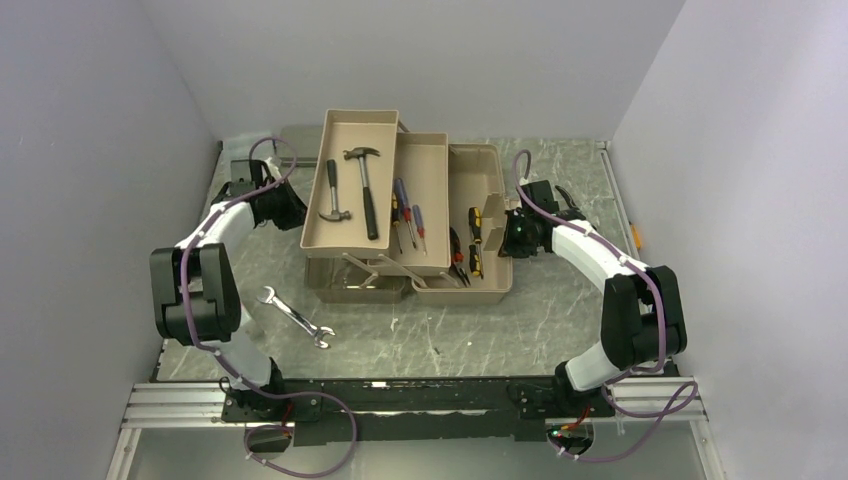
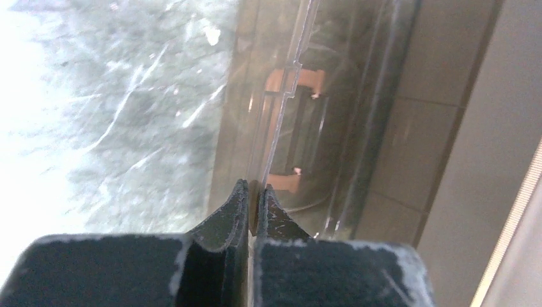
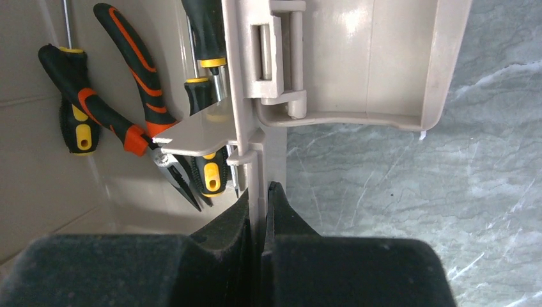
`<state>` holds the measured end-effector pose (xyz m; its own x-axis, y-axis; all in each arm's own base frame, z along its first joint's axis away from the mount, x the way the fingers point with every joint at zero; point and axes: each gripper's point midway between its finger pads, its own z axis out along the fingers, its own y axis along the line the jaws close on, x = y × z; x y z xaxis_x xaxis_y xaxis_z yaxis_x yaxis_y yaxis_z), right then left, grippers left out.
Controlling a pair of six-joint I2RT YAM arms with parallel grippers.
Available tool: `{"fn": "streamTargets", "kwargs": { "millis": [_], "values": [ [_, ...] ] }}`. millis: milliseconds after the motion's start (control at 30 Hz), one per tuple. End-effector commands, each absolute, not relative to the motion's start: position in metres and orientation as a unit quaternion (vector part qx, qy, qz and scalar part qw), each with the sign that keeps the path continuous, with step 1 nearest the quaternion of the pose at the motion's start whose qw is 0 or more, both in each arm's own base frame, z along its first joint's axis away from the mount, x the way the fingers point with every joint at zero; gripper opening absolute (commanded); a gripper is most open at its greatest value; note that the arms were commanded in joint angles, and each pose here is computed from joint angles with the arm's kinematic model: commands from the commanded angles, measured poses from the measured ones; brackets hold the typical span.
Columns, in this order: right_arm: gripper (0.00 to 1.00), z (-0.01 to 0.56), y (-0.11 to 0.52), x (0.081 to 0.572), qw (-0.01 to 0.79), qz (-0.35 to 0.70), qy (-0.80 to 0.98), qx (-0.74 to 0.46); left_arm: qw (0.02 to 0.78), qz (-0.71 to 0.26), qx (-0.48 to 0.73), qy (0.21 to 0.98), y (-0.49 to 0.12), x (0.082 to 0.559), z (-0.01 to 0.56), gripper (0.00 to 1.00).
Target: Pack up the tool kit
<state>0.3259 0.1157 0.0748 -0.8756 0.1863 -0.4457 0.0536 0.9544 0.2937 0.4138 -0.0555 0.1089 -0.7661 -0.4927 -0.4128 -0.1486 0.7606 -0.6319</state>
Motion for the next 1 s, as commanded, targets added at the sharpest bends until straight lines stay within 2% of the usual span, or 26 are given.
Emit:
{"fn": "streamTargets", "kwargs": {
  "millis": [0,233,733,967],
  "values": [
    [0.00,0.128,0.144,0.346,0.293,0.222,0.929,0.044,0.324,-0.226,-0.187,0.899,-0.034,0.406,0.151,0.00],
    [0.00,0.130,0.146,0.346,0.295,0.227,0.927,0.043,0.339,-0.179,-0.172,0.907,-0.035,0.406,0.168,0.00],
    [0.00,0.141,0.155,0.341,0.300,0.259,0.917,0.035,0.387,-0.145,-0.147,0.899,-0.039,0.411,0.238,0.00],
    [0.00,0.142,0.170,0.339,0.290,0.289,0.912,0.033,0.411,-0.130,-0.112,0.896,-0.066,0.410,0.269,0.00]
  ]
}}
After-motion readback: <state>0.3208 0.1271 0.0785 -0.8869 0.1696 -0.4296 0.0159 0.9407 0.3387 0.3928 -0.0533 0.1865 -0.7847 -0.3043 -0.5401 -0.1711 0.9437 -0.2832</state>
